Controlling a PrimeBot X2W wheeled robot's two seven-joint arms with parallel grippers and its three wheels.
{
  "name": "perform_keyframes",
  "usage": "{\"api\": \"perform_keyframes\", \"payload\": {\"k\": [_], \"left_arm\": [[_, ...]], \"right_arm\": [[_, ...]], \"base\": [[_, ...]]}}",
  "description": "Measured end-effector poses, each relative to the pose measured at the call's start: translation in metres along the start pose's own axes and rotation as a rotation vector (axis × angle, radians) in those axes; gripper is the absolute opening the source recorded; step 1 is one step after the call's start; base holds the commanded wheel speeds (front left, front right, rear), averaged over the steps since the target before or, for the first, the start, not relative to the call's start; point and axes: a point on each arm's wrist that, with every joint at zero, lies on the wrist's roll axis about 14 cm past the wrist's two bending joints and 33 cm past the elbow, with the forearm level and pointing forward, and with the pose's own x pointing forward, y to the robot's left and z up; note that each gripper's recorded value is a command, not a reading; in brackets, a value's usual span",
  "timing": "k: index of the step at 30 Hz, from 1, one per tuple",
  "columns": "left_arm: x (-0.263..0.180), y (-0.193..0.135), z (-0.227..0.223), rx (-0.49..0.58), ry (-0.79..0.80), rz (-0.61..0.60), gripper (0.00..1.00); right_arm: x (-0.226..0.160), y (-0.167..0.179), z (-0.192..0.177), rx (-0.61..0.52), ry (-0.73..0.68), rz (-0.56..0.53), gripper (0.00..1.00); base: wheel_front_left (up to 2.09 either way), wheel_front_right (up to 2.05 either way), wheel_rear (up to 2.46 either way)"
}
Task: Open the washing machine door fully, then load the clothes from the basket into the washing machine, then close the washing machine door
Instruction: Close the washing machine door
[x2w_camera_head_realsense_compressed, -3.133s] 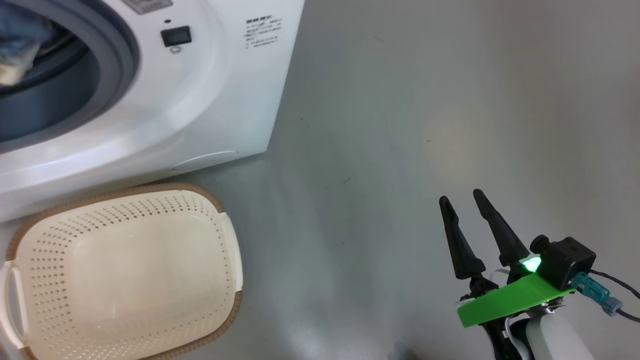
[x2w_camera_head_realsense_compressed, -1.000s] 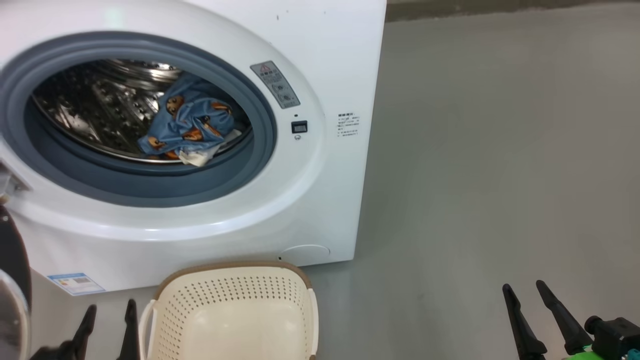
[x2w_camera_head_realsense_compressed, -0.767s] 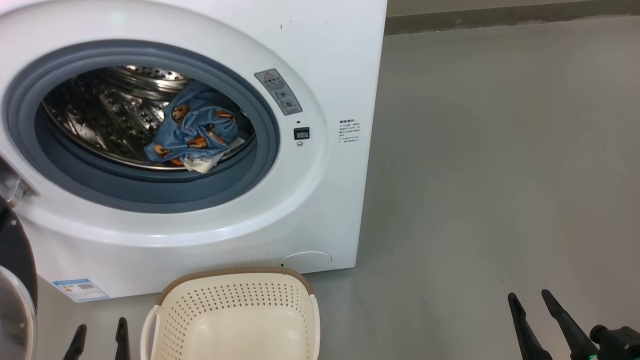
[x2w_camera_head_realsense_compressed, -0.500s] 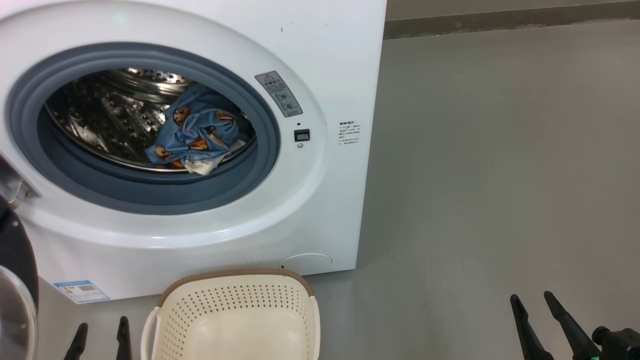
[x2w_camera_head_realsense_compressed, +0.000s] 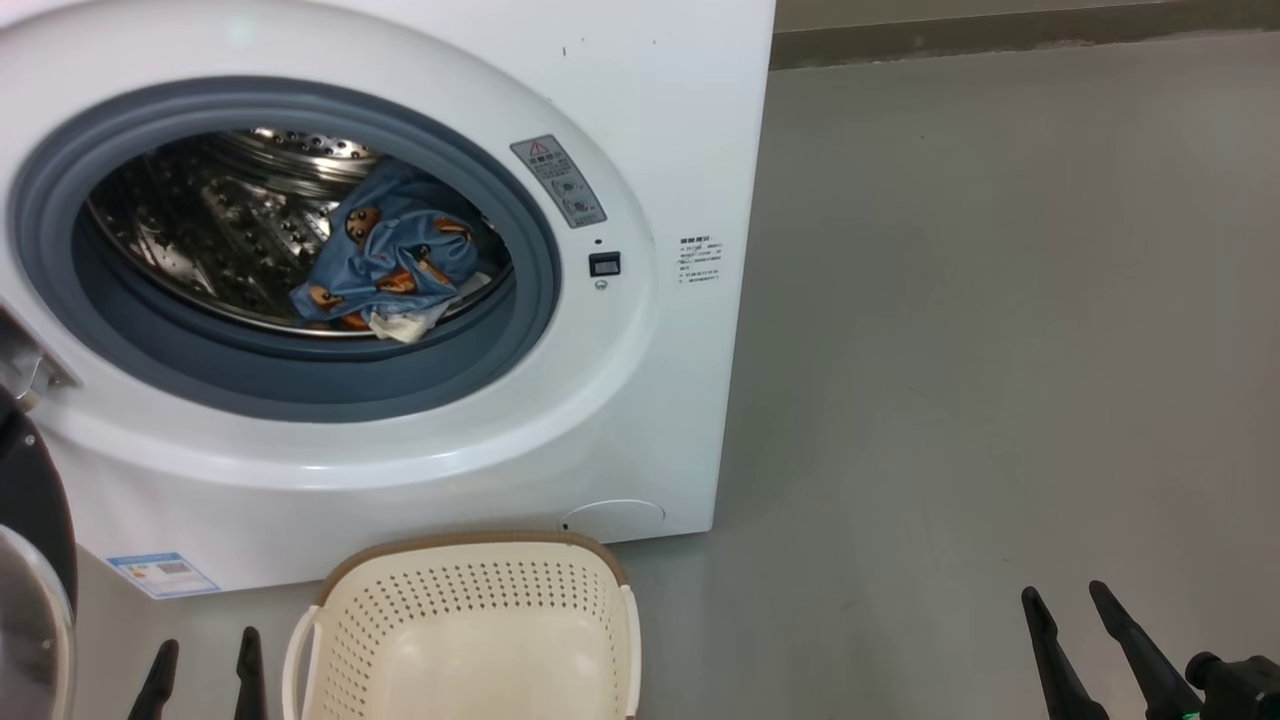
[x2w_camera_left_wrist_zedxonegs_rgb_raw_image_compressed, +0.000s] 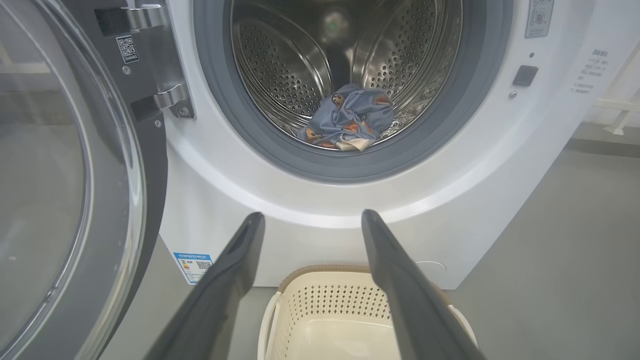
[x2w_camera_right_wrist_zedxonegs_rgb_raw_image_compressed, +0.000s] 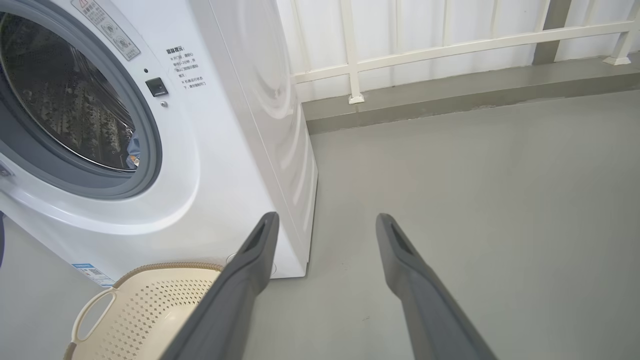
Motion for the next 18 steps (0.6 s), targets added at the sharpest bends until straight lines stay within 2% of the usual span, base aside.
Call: {"api": "perform_keyframes", "payload": {"k": [12,18], "left_arm": [[-0.0009,0.0012,0.0018,0.004,-0.006,0.005,1.0],[-0.0012,-0.0003,0.0051,-0.004,-0.017,0.001,1.0]], "right_arm": [[0.0034,0.003,-0.0009,0.0,0.003,0.01,1.0],[0.0044,0.0042,-0.0009,0.0,0.003,0.014,1.0]], "base": [[-1.14,1.14,0.0],[-0.44,0.44,0.0]]}}
